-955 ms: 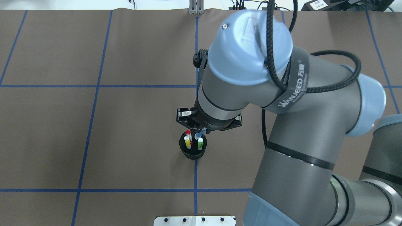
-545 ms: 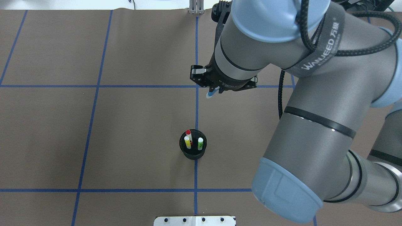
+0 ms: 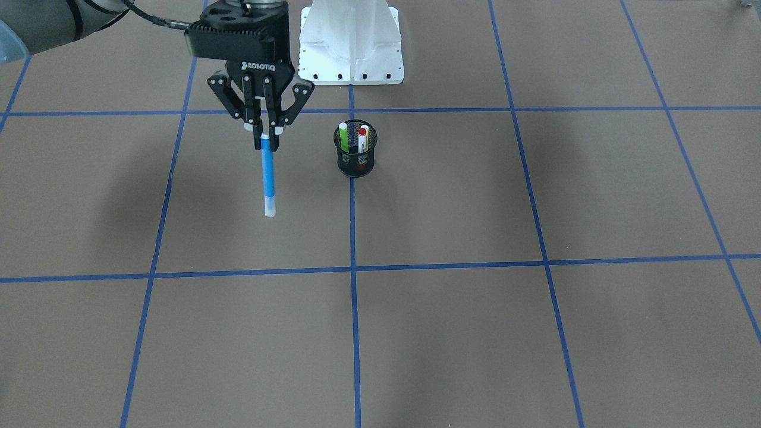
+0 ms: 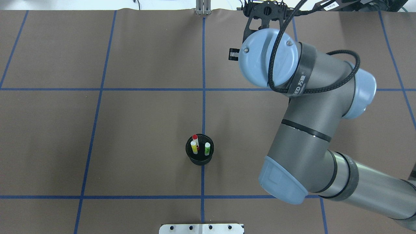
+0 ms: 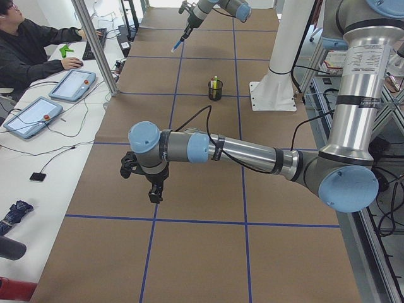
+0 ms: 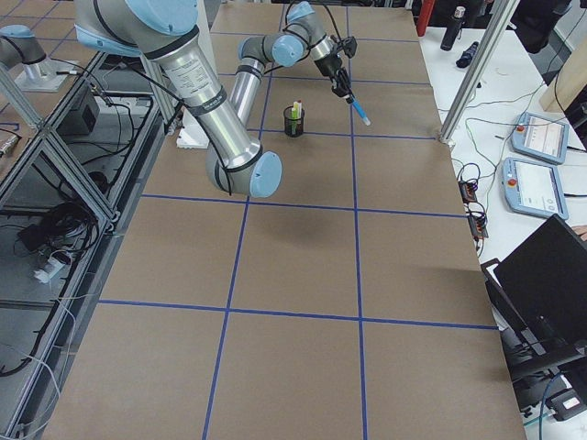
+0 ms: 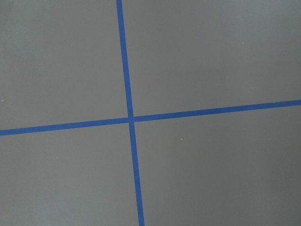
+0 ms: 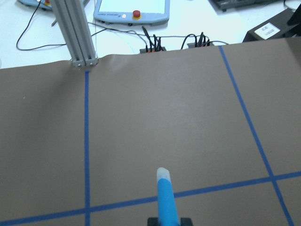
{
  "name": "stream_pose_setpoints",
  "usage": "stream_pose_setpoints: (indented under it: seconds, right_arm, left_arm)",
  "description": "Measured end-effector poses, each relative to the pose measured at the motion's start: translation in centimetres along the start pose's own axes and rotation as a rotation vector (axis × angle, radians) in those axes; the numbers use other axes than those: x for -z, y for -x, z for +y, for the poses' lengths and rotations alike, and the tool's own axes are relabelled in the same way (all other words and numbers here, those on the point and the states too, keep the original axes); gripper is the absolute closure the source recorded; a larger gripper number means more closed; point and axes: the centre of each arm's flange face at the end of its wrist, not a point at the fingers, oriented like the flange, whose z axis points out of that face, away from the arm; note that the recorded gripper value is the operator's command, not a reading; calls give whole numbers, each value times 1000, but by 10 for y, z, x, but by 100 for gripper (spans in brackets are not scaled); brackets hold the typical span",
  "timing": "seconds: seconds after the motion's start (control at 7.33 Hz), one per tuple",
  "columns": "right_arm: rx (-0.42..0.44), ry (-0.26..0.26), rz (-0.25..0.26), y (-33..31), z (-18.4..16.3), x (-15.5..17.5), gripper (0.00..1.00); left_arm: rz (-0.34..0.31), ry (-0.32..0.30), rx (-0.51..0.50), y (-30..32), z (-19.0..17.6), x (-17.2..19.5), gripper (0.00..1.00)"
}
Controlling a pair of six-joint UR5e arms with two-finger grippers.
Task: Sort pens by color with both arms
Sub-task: 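Carry the blue marker with the right gripper to a spot farther from the robot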
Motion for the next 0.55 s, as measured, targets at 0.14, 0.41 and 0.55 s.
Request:
stream_pose_setpoints:
  seconds: [0.14,0.41,0.55]
  right_arm:
    - [-1,-63,14,2,21,-32,100]
    - [-8,-161,-5,16,58,-92,100]
    - [-10,-182,-38,19,71,-112,100]
  left_arm:
    - [0,4,4,3,-2,-2,0]
    - [1,11,10,7,-7,-7,0]
    - [1,15,14,9,-9,-9,0]
